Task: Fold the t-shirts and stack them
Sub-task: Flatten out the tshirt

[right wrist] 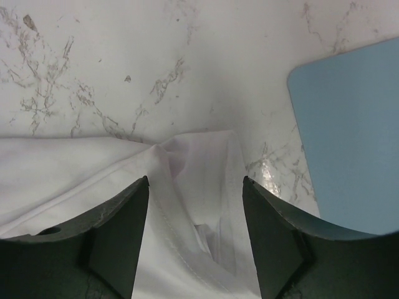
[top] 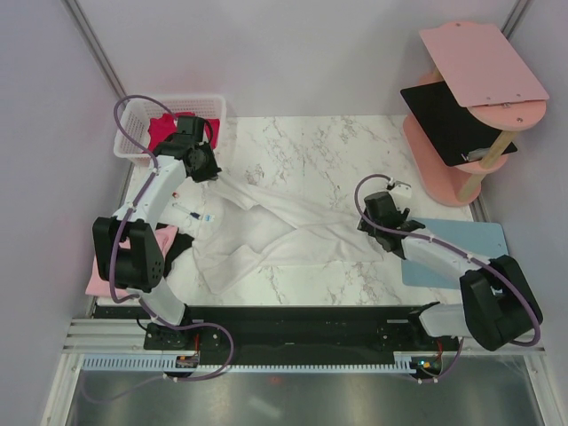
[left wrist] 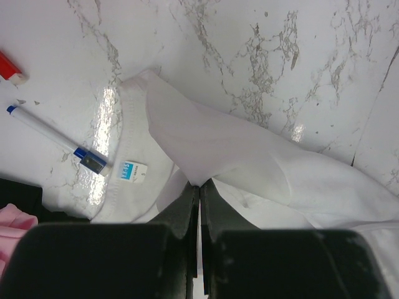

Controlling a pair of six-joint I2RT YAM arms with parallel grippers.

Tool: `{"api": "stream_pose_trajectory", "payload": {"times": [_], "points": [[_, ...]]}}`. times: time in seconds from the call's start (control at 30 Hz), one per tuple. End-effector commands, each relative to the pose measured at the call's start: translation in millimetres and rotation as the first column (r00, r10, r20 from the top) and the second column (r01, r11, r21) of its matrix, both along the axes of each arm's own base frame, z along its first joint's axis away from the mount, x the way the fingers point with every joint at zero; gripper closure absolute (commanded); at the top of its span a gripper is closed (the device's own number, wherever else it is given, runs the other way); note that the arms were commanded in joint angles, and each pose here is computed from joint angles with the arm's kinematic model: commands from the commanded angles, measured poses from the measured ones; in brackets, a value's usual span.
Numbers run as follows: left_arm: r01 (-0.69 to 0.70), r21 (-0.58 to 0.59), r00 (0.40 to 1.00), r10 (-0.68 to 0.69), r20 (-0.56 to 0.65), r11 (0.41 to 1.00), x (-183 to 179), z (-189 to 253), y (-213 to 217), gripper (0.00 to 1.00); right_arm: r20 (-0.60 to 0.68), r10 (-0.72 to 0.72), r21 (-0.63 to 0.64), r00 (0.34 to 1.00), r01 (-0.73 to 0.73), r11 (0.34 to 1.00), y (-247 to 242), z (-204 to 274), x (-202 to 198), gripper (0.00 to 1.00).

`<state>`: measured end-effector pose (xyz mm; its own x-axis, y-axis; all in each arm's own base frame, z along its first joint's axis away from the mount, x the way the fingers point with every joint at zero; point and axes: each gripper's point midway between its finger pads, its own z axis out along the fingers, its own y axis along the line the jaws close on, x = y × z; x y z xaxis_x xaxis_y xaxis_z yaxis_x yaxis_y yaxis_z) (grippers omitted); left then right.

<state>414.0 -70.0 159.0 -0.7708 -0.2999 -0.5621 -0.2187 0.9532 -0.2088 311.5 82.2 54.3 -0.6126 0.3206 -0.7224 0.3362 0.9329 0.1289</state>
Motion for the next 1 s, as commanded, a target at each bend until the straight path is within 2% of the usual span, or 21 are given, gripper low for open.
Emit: {"api": "stream_pose_trajectory", "payload": {"times": [0.0,0.23,0.33,0.43,0.47,0.8,0.87,0.9,0.93,0.97], "points": [[0.032,0.021,0.999,-0.033,0.037,0.999,7,14,2,0.98,0.058,-0.088,0.077,0.994,0.083,0.994,-14,8,-4,0.31],[0.043,0.005,0.999,-0.043,0.021,0.999,7,8,-1,0.98,0.046,-0.134,0.183,0.99,0.124,0.975,-30,-9,-8,0.34],[0.045,0.005,0.999,-0.045,0.022,0.999,7,9,-1,0.98,0.065,-0.108,0.264,0.992,0.088,0.961,-23,-14,-4,0.41],[0.045,0.012,0.999,-0.045,0.023,0.999,7,9,0,0.98,0.102,-0.063,0.317,0.993,0.028,0.948,-11,-10,2,0.57],[0.045,0.015,0.999,-0.045,0.021,0.999,7,8,0,0.98,0.113,-0.049,0.326,0.992,0.01,0.945,-8,-8,4,0.59],[0.046,0.013,0.999,-0.046,0.009,0.999,7,3,-1,0.98,0.173,0.005,0.341,0.985,-0.065,0.938,3,18,16,0.54],[0.048,0.007,0.999,-0.048,0.005,0.999,7,3,-2,0.98,0.161,0.027,0.349,0.987,-0.082,0.933,8,11,18,0.58],[0.049,0.009,0.999,-0.049,0.004,0.999,7,2,-1,0.98,0.157,0.035,0.356,0.987,-0.09,0.93,10,9,18,0.64],[0.048,0.01,0.999,-0.048,0.005,0.999,8,2,-1,0.98,0.154,0.049,0.363,0.987,-0.102,0.926,14,7,18,0.79],[0.048,0.012,0.999,-0.048,0.009,0.999,7,4,-1,0.98,0.158,0.06,0.375,0.986,-0.116,0.92,17,5,20,0.88]]}}
